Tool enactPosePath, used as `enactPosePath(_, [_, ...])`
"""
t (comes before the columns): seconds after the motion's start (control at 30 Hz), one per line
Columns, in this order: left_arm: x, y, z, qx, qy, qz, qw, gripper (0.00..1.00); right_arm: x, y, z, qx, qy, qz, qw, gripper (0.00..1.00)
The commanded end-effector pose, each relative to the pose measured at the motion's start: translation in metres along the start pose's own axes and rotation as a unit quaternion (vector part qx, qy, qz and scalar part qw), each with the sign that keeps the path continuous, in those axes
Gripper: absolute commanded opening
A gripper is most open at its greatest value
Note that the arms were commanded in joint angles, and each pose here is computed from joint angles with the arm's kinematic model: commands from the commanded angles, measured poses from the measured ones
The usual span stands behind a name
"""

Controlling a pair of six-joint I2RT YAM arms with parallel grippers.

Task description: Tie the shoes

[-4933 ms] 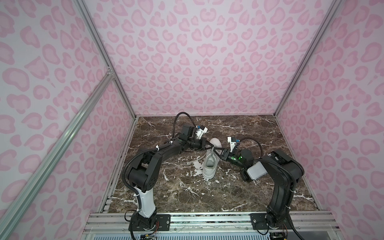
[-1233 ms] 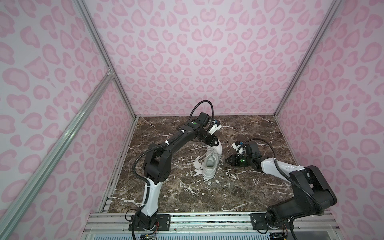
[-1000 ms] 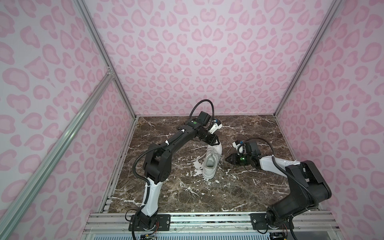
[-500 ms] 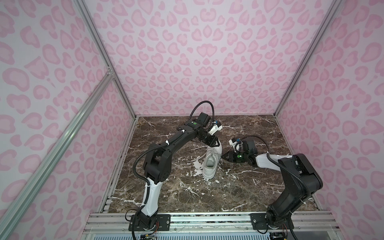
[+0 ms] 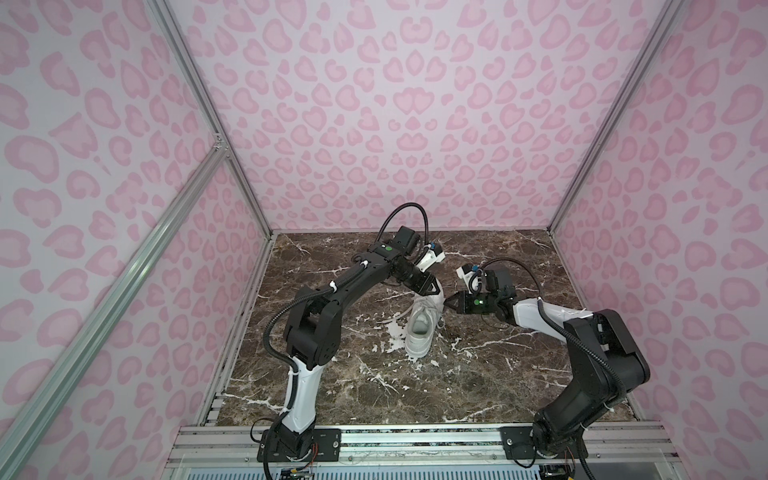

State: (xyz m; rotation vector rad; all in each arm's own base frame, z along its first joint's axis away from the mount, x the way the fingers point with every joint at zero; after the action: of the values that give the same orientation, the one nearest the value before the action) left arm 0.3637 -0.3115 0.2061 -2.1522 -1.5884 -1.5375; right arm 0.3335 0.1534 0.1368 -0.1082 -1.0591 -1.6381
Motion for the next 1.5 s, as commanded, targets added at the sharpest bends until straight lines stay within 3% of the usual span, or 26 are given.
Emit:
enactPosePath(0.0, [0.000, 0.004, -0.002, -0.010, -0.015, -0.011, 1.000, 0.35, 0.003, 0.002, 0.003, 0.012, -0.003, 0.013, 1.000, 0.00])
enactPosePath(0.57, [-0.011, 0.005, 0.003, -0.004, -0.080, -0.063, 0.995, 0.45, 0.013, 0.030, 0.022, 0.027, 0.022, -0.008, 0.999, 0.00])
enactPosePath(1.13, [-0.021, 0.001, 0.010, -0.010, -0.090, -0.079, 0.993, 0.46, 0.012, 0.047, 0.029, 0.015, 0.052, -0.025, 0.998, 0.00])
enactPosePath(1.47, [-0.009, -0.007, 0.012, -0.008, -0.092, -0.104, 0.990, 0.46, 0.011, 0.049, 0.023, 0.001, 0.044, -0.026, 0.999, 0.00])
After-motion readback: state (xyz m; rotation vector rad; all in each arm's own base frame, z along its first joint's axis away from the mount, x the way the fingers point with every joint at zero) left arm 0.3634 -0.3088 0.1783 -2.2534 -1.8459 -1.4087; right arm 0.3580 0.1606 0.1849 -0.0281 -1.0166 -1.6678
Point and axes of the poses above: each gripper's point midway between its finger pads, its own x axis back along the fingers, its own z axis along the line the jaws close on, y = z × x, the point moved 8 cm from there along x, back along the fingers, and after that the axes turned 7 degrees about x, right-handed, at the moved point
